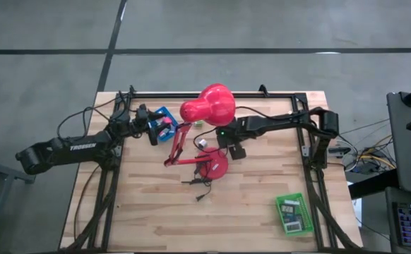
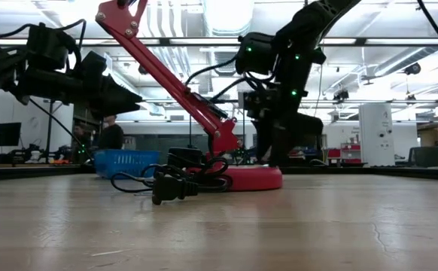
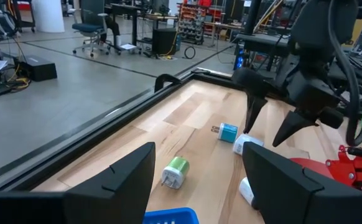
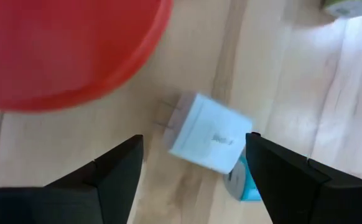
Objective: Pick & Place Office items
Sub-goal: Put the light blue charger adapter into the blue bin
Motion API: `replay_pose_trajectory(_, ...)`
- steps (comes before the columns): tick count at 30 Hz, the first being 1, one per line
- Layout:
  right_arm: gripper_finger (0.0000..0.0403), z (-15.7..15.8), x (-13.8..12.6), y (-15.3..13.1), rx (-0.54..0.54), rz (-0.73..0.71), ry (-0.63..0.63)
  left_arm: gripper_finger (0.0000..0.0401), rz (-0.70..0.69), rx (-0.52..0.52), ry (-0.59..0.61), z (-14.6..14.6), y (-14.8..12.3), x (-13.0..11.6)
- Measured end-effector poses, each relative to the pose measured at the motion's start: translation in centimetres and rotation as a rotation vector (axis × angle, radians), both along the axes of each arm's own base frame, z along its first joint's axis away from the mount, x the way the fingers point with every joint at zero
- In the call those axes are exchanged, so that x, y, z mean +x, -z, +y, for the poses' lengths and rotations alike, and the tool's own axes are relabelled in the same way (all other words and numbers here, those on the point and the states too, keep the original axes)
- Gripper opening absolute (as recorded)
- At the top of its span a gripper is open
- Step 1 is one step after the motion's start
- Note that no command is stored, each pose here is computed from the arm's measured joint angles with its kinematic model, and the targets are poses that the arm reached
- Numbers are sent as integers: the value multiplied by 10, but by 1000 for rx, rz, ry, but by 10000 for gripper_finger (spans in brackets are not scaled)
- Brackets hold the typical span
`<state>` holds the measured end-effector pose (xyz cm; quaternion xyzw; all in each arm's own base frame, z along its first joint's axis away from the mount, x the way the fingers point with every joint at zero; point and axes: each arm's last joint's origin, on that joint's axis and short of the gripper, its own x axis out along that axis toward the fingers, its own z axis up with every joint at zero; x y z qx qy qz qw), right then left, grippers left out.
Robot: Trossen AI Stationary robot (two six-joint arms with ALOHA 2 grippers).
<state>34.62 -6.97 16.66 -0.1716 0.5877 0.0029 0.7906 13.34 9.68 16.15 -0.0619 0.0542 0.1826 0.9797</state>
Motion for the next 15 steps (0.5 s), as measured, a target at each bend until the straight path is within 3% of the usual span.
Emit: replay_pose_trajectory(15,274,-49,-16,3,-16,12,157,245,-1,0,0,0,0,0)
